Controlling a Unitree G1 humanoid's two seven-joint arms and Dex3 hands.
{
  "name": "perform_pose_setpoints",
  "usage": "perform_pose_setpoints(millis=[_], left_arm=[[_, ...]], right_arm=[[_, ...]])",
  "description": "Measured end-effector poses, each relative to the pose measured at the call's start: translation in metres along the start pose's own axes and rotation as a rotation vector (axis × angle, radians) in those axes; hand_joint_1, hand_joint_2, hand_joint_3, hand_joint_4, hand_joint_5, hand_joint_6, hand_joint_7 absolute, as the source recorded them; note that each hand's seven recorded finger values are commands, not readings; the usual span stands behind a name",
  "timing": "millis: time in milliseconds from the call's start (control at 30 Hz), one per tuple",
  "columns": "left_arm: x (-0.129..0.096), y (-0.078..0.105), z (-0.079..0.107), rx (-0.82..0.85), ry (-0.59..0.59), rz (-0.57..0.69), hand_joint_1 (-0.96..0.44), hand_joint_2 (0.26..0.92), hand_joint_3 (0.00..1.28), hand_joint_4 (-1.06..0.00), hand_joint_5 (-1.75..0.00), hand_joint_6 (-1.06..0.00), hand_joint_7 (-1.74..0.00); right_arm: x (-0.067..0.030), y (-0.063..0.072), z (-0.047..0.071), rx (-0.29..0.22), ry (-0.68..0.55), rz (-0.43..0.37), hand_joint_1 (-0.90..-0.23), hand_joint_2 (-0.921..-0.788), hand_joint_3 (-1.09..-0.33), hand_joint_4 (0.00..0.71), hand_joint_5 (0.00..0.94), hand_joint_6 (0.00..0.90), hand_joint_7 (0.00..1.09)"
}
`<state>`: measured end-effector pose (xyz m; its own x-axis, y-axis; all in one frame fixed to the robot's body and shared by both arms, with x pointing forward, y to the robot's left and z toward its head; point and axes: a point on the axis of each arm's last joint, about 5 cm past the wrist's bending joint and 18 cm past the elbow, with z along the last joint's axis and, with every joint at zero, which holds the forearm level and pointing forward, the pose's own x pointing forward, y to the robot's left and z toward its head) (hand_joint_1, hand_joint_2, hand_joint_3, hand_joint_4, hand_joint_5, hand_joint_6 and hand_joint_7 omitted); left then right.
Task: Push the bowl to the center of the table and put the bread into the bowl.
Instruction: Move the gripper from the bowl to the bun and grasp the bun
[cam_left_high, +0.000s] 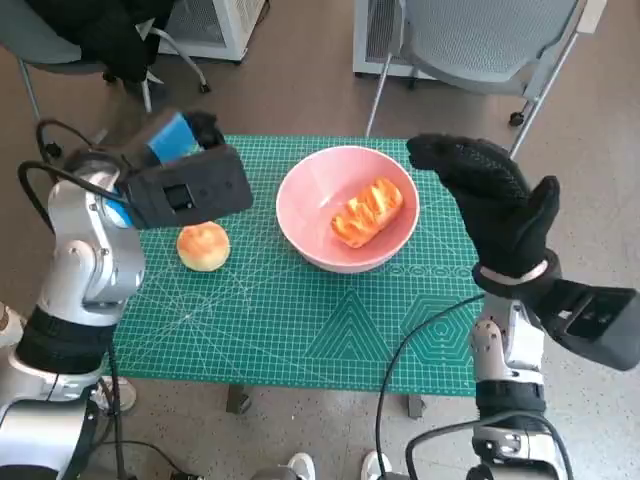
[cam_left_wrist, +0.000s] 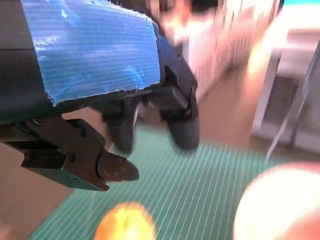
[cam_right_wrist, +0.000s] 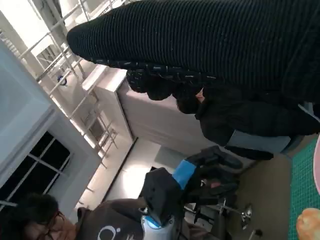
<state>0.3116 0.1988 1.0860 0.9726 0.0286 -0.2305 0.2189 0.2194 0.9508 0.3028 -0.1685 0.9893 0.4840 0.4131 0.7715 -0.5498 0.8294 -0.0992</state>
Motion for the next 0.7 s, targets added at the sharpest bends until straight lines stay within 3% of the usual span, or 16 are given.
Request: perform_pose_setpoints(millis=[67, 133, 200, 700], left_arm=[[0.001, -0.002, 0.000, 0.002, 0.007, -0.027, -0.31, 0.677, 0.01, -0.02, -0.04, -0.09, -0.11], [0.001, -0.003, 0.000, 0.008, 0.015, -0.047, -0.47, 0.683, 0.02, -0.01, -0.01, -0.08, -0.08], [0.003, -0.005, -0.001, 0.017, 0.032, -0.073, -0.51, 0.685, 0.01, 0.00, -0.01, -0.08, -0.07], [0.017, -0.027, -0.007, 0.056, 0.114, -0.130, -0.52, 0.684, 0.00, 0.00, 0.00, -0.07, -0.03]], right_arm=[[-0.0002, 0.000, 0.000, -0.001, -0.001, -0.001, -0.703, -0.921, -0.802, 0.087, 0.004, 0.023, 0.25], [-0.0003, 0.000, 0.000, -0.002, -0.002, -0.002, -0.703, -0.921, -0.802, 0.088, 0.003, 0.024, 0.25], [-0.0002, 0.000, 0.000, -0.002, -0.003, -0.002, -0.703, -0.921, -0.802, 0.088, 0.003, 0.024, 0.25], [-0.0006, 0.000, -0.003, 0.002, 0.000, -0.009, -0.703, -0.921, -0.804, 0.087, 0.002, 0.023, 0.25]])
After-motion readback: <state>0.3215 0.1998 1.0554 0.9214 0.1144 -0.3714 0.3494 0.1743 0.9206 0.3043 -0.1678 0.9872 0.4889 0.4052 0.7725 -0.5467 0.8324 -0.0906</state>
